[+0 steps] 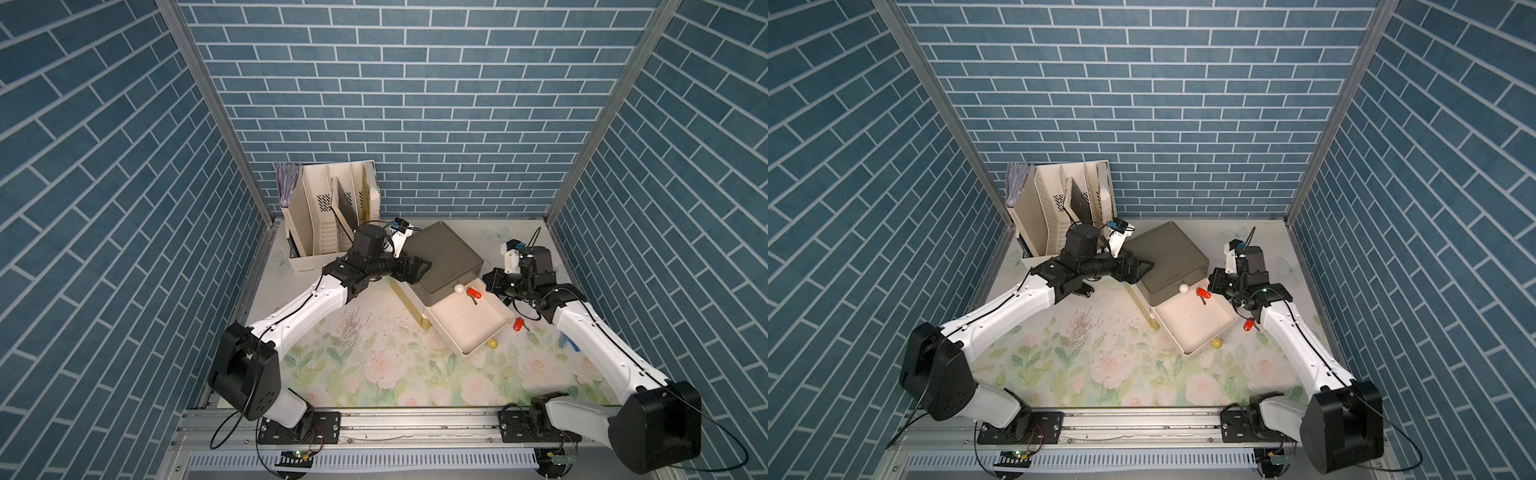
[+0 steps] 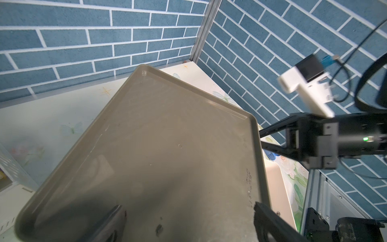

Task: Take the keys out of the drawer
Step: Place the key at the center of the board.

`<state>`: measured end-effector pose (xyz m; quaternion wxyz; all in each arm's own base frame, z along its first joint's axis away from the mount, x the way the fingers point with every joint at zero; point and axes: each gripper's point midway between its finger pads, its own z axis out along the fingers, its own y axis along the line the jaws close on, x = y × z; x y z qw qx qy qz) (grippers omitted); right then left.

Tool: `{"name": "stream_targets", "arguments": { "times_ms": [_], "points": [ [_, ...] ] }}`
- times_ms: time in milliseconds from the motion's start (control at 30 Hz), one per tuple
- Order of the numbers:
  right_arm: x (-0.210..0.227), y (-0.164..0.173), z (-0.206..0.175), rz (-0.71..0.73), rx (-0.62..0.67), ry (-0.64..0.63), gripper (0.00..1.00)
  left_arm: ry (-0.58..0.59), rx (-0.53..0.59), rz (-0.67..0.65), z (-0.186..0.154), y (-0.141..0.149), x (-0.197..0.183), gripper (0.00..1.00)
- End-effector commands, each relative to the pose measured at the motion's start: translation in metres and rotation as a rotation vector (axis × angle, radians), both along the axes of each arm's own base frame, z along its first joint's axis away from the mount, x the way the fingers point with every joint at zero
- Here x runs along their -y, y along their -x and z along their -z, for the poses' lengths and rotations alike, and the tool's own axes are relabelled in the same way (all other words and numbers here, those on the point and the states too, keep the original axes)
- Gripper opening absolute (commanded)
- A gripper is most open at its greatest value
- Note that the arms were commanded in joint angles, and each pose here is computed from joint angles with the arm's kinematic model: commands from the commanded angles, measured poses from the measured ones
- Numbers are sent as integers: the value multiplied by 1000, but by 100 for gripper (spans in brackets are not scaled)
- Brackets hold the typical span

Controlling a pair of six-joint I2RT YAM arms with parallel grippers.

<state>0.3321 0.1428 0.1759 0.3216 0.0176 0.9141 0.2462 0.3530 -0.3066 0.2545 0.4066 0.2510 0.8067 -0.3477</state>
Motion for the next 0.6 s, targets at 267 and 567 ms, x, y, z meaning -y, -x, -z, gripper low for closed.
{"name": "stream_targets", "arguments": {
  "times_ms": [267,567],
  "points": [
    [-4,-7,31,75,-38,-36,0,-25,-15,30,-8,-11,18,100],
    [-6,-9,45,94,-53,1,0,-41,-37,46,4,-23,36,100]
  ]
}}
